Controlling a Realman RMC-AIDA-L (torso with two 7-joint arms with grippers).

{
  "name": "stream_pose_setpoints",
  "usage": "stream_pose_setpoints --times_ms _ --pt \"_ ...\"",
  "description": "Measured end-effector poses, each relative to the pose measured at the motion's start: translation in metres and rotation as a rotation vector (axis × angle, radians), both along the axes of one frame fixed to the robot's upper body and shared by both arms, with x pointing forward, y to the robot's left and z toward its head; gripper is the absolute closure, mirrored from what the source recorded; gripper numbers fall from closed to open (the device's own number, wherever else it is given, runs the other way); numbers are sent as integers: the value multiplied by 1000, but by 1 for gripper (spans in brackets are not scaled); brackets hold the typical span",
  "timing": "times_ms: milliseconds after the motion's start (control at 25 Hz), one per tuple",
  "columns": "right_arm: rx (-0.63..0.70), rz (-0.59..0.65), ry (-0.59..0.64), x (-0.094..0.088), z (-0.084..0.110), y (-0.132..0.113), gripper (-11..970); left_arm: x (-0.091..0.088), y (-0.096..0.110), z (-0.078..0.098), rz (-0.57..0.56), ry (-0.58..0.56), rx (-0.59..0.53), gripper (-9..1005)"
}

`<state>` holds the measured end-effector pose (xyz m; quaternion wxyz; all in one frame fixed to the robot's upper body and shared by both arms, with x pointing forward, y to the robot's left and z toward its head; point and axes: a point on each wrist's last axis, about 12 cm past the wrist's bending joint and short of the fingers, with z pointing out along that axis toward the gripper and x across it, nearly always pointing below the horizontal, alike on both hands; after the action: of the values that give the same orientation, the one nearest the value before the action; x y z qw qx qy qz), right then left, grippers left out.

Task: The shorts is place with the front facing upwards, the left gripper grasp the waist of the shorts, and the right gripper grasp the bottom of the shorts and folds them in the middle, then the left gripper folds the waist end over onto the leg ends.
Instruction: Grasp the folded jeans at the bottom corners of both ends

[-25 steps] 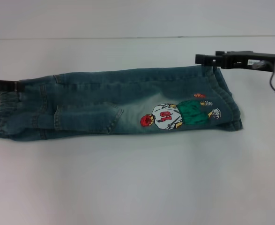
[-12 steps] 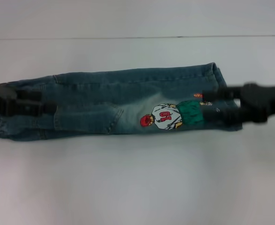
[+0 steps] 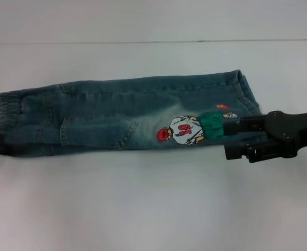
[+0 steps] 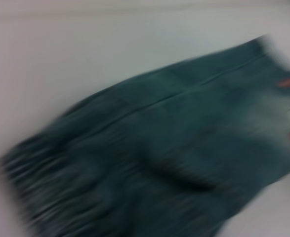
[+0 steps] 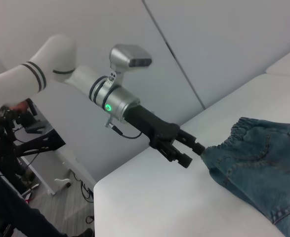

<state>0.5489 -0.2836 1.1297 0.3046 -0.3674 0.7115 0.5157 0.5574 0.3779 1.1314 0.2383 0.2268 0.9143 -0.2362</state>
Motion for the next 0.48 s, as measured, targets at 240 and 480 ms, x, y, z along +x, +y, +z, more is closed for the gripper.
stream_pose_setpoints --times_ms 240,480 --pt "-6 -4 1 0 -3 4 60 3 18 -4 82 -3 147 75" --pt "-7 -5 3 0 -5 6 61 8 15 -13 93 8 210 76"
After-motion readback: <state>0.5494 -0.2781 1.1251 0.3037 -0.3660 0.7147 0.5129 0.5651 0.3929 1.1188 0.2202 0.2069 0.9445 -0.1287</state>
